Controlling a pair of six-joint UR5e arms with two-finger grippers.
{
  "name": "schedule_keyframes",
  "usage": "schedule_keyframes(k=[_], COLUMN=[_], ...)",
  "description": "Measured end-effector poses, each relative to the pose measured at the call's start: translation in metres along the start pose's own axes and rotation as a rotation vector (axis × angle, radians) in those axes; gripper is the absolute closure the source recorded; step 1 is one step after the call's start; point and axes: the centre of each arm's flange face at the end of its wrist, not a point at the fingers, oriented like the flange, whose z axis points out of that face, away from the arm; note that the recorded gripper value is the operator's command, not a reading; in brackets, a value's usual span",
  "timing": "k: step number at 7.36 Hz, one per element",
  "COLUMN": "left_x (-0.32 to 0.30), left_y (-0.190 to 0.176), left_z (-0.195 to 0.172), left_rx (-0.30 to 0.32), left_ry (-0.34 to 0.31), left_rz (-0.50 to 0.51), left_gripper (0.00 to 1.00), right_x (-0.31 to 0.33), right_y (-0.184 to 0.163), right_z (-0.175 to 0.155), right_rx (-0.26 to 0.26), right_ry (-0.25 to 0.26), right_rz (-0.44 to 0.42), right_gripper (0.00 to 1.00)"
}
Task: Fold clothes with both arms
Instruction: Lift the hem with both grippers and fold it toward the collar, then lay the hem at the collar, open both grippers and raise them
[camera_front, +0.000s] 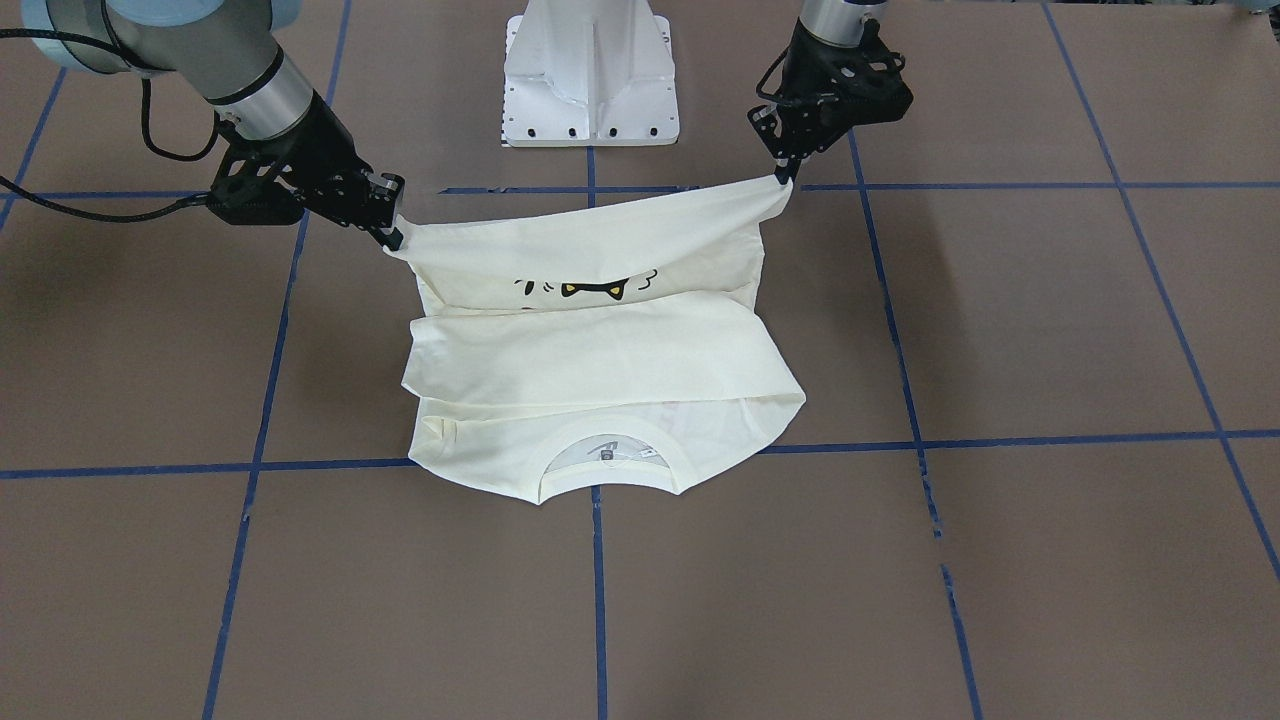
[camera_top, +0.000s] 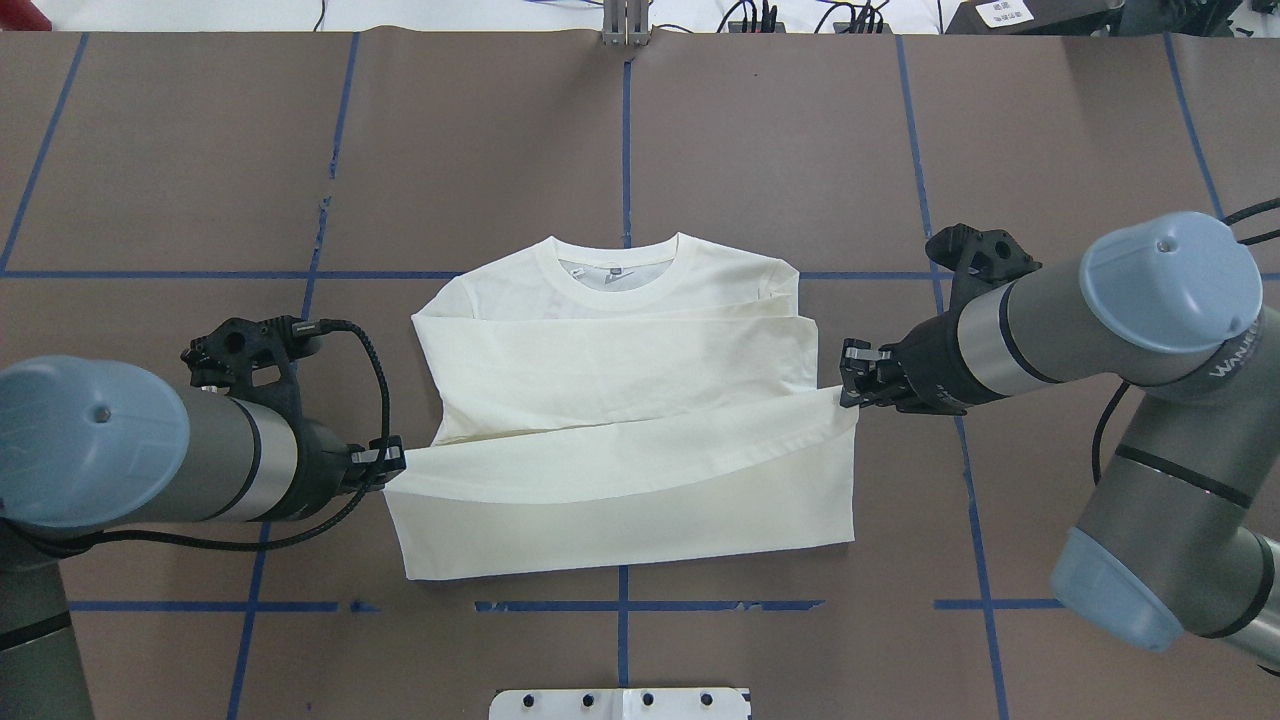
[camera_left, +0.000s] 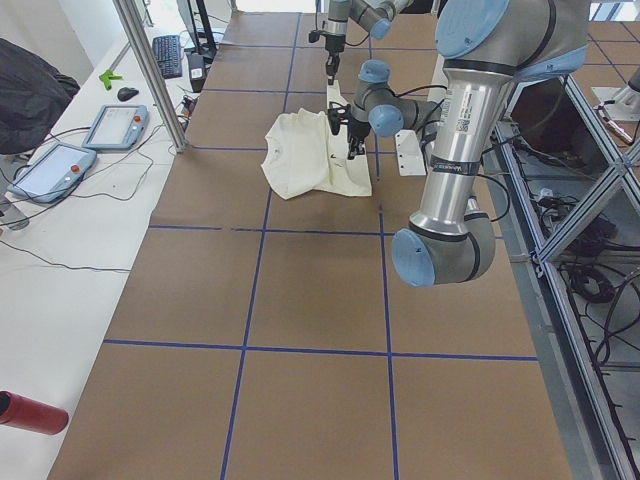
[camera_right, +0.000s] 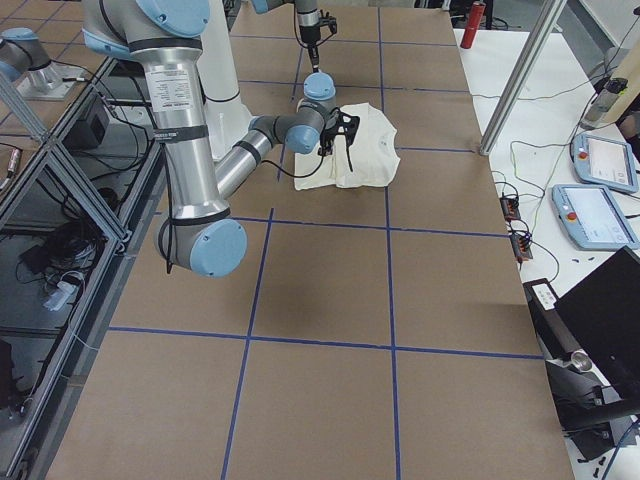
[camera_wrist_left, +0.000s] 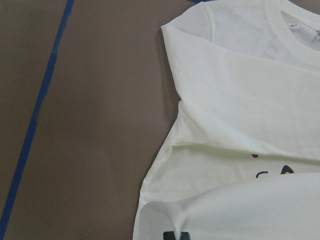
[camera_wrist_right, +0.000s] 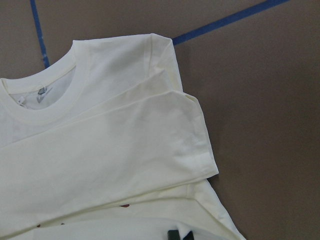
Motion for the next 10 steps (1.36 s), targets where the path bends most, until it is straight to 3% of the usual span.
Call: schedule_keyframes(k=[5, 10], left_x=[0.011, 0.001], left_y=[-0.098, -0.162], left_z=[0.033, 0.114], left_rx=[0.076, 0.123], left_ry=[-0.033, -0.025], left_rz=[0.008, 0.002], left_gripper=[1.0, 1.0], right_x=[-0.029, -0.052], right_y=[-0.076, -0.126], right_z=[0.013, 0.064], right_rx=[0.083, 0.093], right_ry=[0.01, 0.076], right_rz=[0.064, 0.111], right_gripper=[1.0, 1.0])
